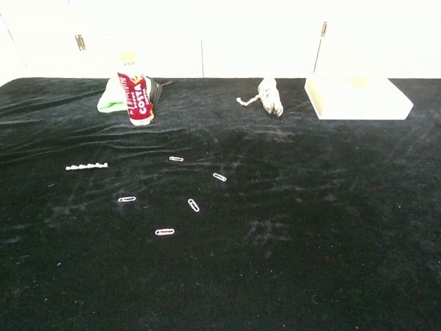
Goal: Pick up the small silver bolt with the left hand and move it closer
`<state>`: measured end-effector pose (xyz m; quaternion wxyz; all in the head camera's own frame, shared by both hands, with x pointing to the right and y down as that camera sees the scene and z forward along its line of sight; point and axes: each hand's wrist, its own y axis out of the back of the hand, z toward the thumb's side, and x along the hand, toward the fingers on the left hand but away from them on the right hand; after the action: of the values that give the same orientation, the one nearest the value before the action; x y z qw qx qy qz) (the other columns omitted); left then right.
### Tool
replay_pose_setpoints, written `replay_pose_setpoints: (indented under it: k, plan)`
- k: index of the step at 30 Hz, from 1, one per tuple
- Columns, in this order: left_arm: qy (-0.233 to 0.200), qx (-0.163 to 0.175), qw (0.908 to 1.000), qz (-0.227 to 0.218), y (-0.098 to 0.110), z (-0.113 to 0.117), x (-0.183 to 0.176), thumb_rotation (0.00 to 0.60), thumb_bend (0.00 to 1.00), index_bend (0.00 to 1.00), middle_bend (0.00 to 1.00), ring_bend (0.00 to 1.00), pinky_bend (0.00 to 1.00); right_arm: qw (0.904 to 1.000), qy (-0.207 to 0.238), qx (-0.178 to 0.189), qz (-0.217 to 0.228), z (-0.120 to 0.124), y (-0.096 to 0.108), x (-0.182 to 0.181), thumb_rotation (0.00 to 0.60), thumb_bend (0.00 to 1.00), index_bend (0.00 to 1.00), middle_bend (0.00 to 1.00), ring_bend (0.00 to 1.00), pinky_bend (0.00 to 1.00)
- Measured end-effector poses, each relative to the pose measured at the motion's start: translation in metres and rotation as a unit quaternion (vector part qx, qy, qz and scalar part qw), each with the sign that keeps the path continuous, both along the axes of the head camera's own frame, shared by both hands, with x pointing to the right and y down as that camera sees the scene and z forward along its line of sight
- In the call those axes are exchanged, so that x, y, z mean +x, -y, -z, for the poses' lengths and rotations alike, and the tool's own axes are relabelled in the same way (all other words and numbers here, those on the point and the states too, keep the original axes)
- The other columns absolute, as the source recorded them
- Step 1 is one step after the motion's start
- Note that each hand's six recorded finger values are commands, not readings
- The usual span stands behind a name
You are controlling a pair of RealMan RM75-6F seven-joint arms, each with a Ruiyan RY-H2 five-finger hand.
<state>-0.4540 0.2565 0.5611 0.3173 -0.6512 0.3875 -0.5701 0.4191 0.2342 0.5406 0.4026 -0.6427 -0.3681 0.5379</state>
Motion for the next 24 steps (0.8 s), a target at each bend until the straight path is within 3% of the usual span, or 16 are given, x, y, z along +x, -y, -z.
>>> replay_pose_setpoints:
  k: [3, 5, 7, 15, 24]
  plan:
    - [-0.03, 0.003, 0.9995, 0.009, 0.017, -0.012, 0.008, 0.6, 0.31, 0.33, 0.83, 0.93, 0.92, 0.9999, 0.008, 0.012, 0.007, 0.005, 0.0, -0.002, 0.6, 0.33, 0.0, 0.0, 0.0, 0.0]
    - [-0.042, 0.005, 0.9989, 0.019, 0.026, -0.02, 0.011, 0.6, 0.34, 0.4, 0.95, 1.0, 0.99, 0.9996, 0.016, 0.02, 0.01, 0.009, 0.0, -0.002, 0.6, 0.33, 0.0, 0.0, 0.0, 0.0]
    - [-0.043, -0.006, 0.9986, 0.029, 0.031, -0.03, 0.012, 0.6, 0.34, 0.44, 1.0, 1.0, 1.0, 0.9991, 0.026, 0.031, 0.015, 0.013, 0.001, -0.002, 0.6, 0.33, 0.0, 0.0, 0.0, 0.0]
    - [-0.02, -0.042, 0.996, 0.076, 0.06, -0.054, 0.019, 0.6, 0.34, 0.49, 1.0, 1.0, 1.0, 0.9982, 0.049, 0.03, 0.018, 0.011, 0.009, 0.002, 0.6, 0.33, 0.0, 0.0, 0.0, 0.0]
    - [-0.061, -0.113, 0.9821, 0.138, 0.095, -0.088, 0.039, 0.6, 0.34, 0.49, 1.0, 1.0, 1.0, 0.9977, 0.064, 0.022, 0.004, 0.008, 0.023, 0.01, 0.6, 0.33, 0.0, 0.0, 0.0, 0.0]
